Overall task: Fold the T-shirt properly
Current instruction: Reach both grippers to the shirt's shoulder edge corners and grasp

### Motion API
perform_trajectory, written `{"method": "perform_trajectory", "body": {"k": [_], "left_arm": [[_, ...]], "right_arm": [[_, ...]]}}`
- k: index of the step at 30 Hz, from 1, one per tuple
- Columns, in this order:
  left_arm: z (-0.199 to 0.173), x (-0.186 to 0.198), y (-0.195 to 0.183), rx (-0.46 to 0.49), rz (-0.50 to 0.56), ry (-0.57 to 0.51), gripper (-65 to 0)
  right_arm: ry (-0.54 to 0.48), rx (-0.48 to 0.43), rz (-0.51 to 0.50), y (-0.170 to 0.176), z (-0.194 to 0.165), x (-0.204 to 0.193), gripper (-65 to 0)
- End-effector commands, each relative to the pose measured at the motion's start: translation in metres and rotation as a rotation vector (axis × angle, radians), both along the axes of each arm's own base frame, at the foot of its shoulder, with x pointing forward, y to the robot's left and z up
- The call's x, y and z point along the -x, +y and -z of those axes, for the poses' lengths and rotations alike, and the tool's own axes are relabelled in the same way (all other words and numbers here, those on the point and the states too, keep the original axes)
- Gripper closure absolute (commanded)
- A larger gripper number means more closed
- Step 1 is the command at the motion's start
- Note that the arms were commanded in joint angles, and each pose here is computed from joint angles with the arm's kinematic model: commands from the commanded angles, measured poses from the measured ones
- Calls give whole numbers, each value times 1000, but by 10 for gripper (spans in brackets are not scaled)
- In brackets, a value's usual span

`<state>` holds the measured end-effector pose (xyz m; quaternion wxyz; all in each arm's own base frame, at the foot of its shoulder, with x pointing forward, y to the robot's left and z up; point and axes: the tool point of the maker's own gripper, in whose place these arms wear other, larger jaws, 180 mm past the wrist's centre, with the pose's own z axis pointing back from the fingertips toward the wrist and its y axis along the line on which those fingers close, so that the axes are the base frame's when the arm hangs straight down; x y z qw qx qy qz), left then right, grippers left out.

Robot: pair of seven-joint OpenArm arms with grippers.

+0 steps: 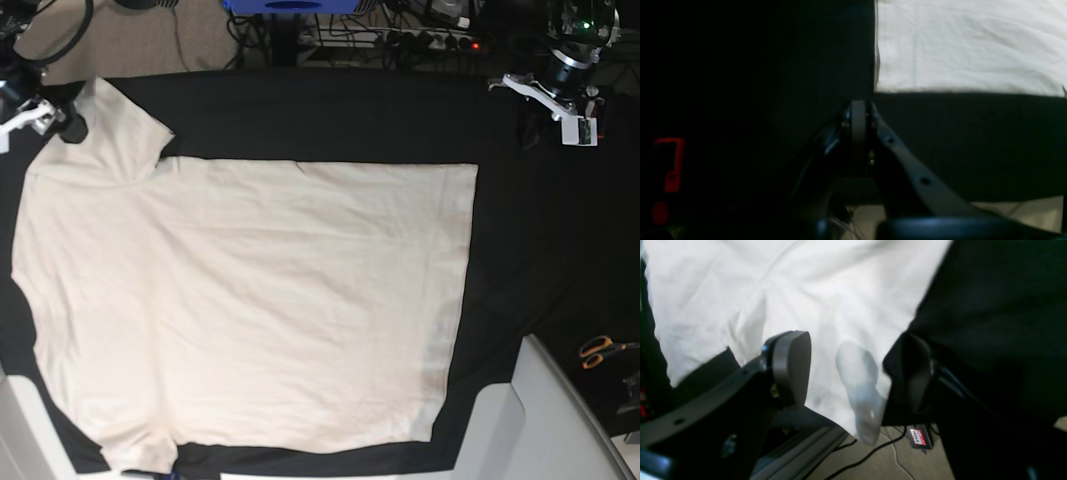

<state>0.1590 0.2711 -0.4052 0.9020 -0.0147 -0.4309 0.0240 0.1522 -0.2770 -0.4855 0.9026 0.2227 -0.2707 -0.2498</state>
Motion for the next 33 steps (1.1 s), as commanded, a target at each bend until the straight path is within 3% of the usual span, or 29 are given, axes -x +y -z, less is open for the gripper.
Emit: {"method": "perform_trajectory", "body": {"k": [1, 7, 11, 14, 18, 20, 28, 33], "left_arm": [[-3, 1, 5, -8, -3, -13, -3], [2, -1, -1, 22, -36, -20, -5], [12, -1, -6, 50, -49, 28, -13], [16, -8, -10, 183, -106, 47, -39], [15, -17, -4, 333, -201, 7, -222], [17, -22, 0, 373, -233, -5, -281], [42, -41, -2, 474, -324, -8, -293], [58, -50, -21, 517, -321, 20, -293]], "right_arm": [[17, 14, -33, 0, 0, 3, -392], [22, -20, -57, 20, 5, 2, -380], [29, -26, -57, 21, 7, 5, -206], [33, -24, -59, 21, 8, 5, -51], [34, -20, -61, 20, 8, 5, -36], [36, -19, -63, 20, 8, 6, -36], [36, -15, -64, 18, 7, 6, -36], [36, -15, -65, 18, 7, 6, -36]]}}
